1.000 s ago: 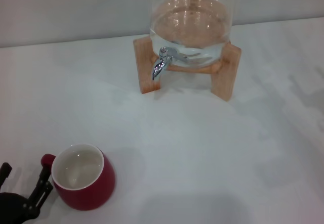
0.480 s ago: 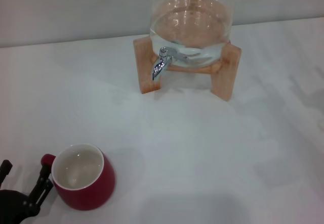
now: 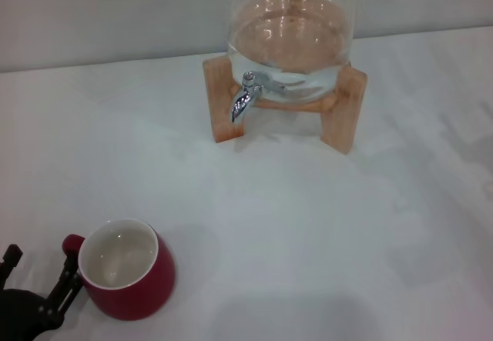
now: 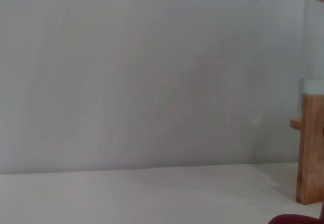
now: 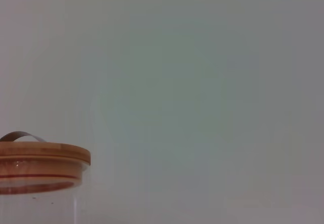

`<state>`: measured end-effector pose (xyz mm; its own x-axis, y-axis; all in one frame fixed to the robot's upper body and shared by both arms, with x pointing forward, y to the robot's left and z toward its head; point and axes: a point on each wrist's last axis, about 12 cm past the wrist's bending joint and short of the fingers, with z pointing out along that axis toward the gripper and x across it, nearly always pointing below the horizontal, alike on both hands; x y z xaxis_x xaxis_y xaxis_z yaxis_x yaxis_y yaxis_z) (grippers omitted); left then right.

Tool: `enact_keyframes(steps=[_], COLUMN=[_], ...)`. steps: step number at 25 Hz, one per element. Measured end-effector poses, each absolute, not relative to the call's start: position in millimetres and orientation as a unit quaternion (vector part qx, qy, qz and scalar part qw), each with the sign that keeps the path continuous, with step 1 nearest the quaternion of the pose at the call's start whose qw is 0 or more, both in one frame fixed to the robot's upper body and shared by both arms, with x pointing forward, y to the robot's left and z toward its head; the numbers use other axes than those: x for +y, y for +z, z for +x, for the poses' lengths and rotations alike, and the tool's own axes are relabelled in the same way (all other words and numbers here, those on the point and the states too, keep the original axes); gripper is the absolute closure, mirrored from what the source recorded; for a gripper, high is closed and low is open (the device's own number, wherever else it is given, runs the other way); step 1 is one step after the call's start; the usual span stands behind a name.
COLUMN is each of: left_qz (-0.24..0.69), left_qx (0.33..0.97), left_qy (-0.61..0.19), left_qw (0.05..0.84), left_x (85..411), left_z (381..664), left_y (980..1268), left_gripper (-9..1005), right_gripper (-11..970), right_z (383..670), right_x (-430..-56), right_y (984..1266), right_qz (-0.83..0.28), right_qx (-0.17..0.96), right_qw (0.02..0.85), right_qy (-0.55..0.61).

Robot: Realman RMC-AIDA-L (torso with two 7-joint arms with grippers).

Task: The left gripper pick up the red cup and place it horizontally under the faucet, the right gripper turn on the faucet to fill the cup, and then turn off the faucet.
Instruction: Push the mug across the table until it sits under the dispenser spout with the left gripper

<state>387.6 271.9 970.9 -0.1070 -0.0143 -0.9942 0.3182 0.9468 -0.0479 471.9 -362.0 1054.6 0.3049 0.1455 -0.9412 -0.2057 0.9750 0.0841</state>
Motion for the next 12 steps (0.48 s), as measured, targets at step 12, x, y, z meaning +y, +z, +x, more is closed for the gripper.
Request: enact_keyframes(steps=[12], left_qz=[0.094], left_qx=[0.735], left_qy=[-0.133], left_qw=[0.658], left_x=[271.8], left_z=[388.7], left_y=[970.9], left_gripper=[120], right_gripper=[99], right_z=[473.3], right_x=[-361.4], right_y=[1055.3], right_qz=[-0.027], right_qx=[0.578], right_qw=[0.808], right_qy=[0.110])
